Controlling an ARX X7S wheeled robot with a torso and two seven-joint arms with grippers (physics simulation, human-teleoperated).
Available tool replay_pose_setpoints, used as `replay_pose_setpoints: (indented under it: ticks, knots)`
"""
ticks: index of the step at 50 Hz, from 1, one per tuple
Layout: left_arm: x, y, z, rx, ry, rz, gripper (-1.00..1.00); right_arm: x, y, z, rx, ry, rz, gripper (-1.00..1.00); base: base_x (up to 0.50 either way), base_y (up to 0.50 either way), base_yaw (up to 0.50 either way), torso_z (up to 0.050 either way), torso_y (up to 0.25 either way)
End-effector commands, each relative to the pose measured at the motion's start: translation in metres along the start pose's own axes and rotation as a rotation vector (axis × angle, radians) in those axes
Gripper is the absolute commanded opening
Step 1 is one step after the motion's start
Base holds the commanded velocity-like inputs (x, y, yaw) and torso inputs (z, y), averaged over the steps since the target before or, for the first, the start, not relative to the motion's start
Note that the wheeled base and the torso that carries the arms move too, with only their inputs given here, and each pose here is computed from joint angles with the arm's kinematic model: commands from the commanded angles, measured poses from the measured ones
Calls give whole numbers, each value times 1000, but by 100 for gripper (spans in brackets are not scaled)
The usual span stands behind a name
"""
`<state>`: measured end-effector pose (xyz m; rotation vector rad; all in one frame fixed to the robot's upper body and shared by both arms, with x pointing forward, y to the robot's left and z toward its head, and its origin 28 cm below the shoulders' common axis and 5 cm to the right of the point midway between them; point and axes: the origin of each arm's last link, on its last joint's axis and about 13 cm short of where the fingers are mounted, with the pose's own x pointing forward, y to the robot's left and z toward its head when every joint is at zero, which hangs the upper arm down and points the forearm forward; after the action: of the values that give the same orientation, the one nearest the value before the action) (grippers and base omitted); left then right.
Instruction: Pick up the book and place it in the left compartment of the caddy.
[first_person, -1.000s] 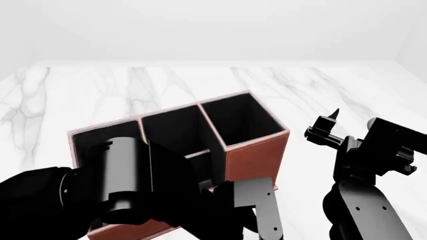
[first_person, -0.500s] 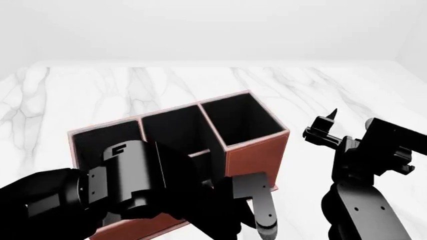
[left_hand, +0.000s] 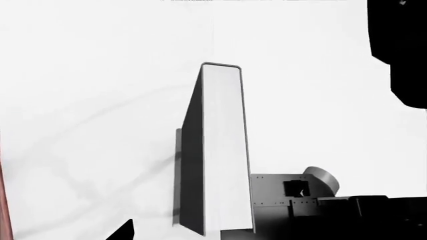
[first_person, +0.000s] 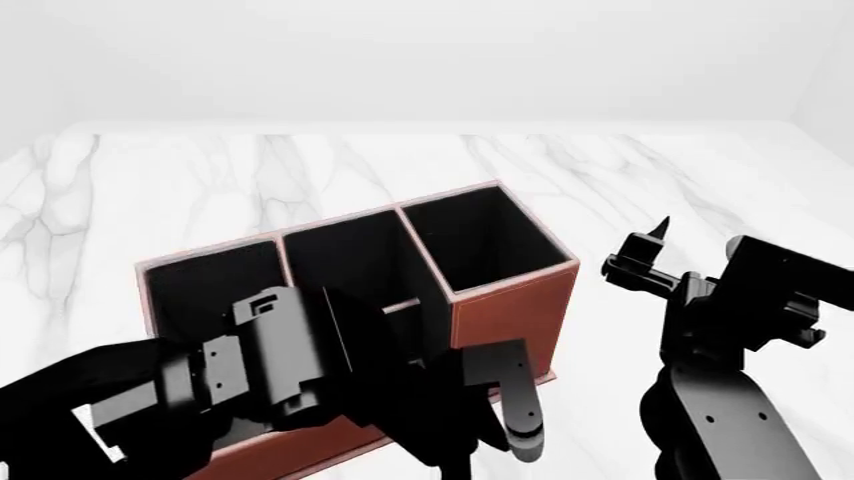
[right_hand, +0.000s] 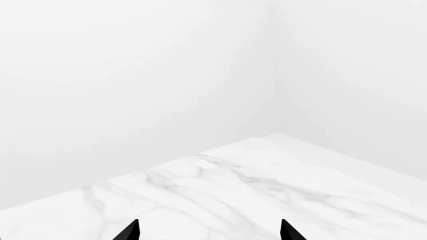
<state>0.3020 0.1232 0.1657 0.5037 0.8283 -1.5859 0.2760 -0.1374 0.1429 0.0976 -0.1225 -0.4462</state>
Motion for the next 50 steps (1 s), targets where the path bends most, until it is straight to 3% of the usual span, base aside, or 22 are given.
replay_pose_setpoints:
  ticks: [1,21,50]
  knots:
    - [4,0,2,11,-10,-19,100,-1,1,-1,-4,2,7,100,0,0,0,0,0]
    - [22,1,7,43,14,-72,100,-2,1,-1,-2,3,11,100,0,0,0,0,0]
    - [48,18,-8,2,8,-149,100,-2,2,2,6,-1,21,100,0,0,0,0,0]
